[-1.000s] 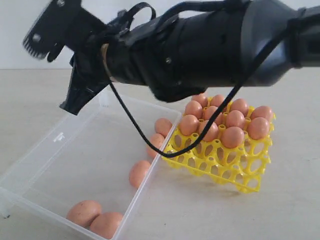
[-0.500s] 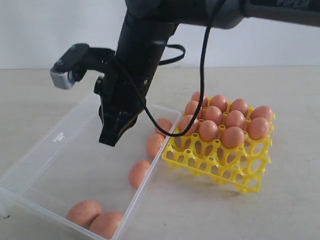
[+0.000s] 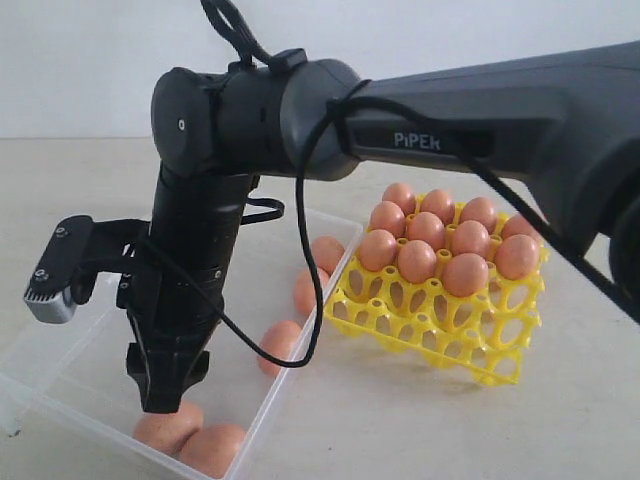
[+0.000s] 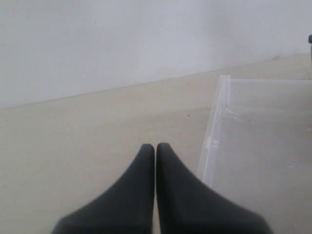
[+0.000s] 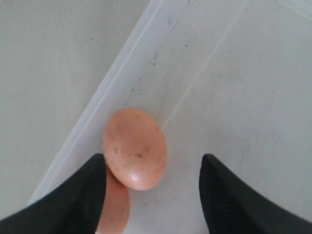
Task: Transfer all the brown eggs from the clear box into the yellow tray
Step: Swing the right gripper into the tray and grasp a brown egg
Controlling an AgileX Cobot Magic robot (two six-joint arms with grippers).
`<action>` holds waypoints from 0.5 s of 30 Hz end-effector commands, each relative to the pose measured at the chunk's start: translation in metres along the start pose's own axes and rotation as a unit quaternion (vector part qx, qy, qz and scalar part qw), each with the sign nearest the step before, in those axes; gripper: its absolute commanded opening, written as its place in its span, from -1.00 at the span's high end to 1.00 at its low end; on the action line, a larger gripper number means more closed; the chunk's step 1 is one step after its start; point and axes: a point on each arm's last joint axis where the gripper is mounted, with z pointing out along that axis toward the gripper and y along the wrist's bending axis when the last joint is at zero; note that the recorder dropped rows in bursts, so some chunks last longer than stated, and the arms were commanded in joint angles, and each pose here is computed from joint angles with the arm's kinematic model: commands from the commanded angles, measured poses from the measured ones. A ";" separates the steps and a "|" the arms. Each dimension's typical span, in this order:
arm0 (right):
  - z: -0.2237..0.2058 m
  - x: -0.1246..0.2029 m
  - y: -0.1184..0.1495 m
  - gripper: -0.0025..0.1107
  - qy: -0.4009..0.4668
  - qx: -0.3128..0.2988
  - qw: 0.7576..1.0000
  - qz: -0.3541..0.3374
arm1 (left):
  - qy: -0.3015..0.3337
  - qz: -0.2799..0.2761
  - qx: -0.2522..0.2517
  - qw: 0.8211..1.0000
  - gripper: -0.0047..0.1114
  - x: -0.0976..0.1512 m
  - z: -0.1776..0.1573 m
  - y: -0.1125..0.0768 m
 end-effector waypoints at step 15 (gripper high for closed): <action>0.029 0.009 -0.009 -0.02 0.017 -0.008 1.000 0.003 | -0.002 -0.005 0.002 1.000 0.90 0.000 0.000 0.000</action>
